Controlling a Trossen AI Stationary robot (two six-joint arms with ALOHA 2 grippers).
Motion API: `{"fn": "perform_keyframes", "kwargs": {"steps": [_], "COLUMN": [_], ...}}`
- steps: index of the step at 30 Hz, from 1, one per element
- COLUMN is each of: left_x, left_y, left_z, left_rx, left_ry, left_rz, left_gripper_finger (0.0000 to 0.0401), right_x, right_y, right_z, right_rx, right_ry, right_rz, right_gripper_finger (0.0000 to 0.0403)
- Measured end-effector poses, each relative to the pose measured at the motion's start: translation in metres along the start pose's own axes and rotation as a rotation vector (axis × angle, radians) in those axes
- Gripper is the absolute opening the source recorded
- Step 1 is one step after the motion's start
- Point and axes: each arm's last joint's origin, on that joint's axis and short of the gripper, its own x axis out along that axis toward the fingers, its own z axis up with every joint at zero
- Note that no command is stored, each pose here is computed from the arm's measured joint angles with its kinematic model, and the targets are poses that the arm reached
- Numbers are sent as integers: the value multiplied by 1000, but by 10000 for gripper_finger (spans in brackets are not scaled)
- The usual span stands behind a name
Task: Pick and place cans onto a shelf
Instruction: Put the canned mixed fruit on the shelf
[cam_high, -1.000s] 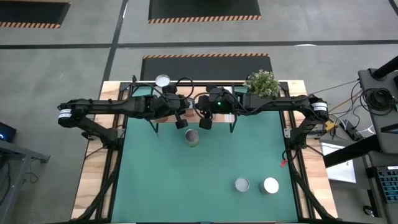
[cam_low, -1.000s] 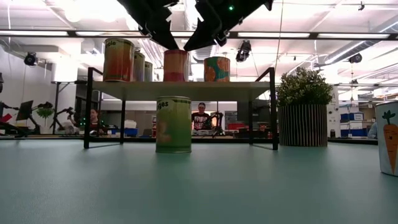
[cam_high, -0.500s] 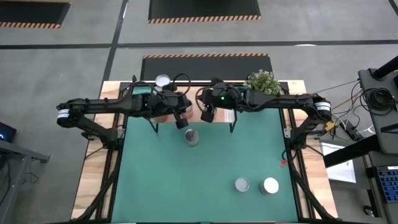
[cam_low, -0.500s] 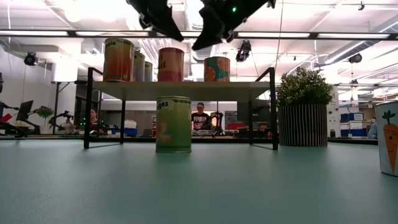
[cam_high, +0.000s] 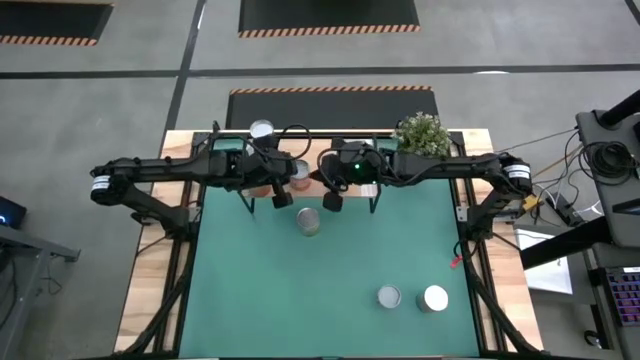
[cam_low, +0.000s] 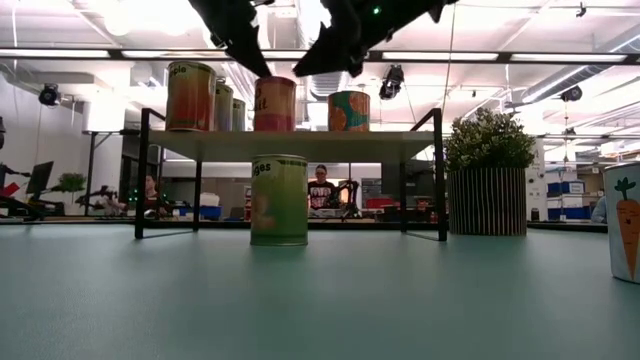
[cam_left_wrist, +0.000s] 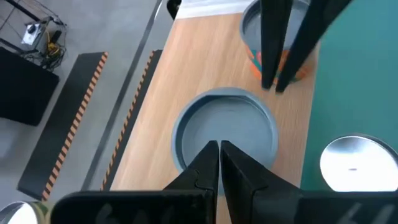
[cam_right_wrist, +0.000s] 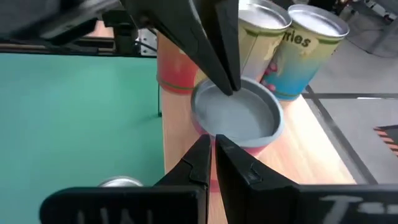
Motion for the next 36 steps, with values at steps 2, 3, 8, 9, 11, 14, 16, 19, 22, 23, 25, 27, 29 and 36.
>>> {"fn": "perform_keyframes", "kwargs": {"steps": [2, 3, 8, 9, 11, 14, 16, 19, 22, 23, 25, 27, 29, 36], "left_x": [0, 0, 0, 0, 0, 0, 0, 0, -5, -7, -10, -11, -10, -6], "left_y": [0, 0, -1, -1, -1, -1, -1, -1, 0, 1, 2, 3, 2, 1], "left_z": [0, 0, -1, -1, -1, -1, 0, -2, -1, -1, -1, -1, -2, -4], "left_rx": [-11, -16, -38, -42, -55, -70, -80, -72, -61, -59, -51, -32, -7, 5], "left_ry": [2, 2, 2, 1, 1, 1, 0, 15, 33, 36, 44, 52, 63, 75], "left_rz": [0, 0, -1, -2, -2, -2, -2, -4, -5, -5, -5, -3, -4, -5], "left_gripper_finger": [0, 0, 0, 0, 0, 0, 0, 0, 0, 0, 0, 0, 0, 0], "right_x": [6, 9, 18, 18, 17, 12, 8, 5, 6, 8, 12, 18, 25, 33], "right_y": [1, 1, 2, 1, 0, -2, -3, -2, 2, 4, 5, 6, 6, 5], "right_z": [-4, -5, -10, -9, -9, -6, -3, -1, 0, 0, 0, -2, -5, -12], "right_rx": [0, 0, 2, 4, 3, -3, -3, 0, 14, 19, 24, 22, 17, 18], "right_ry": [2, 0, 4, 2, 2, 0, -13, -27, -41, -53, -70, -84, -79, -53], "right_rz": [0, -1, -3, -7, -32, -83, -87, -55, 50, 70, 77, 76, 73, 13], "right_gripper_finger": [13, 13, 13, 13, 13, 13, 13, 13, 13, 13, 13, 13, 13, 13]}}
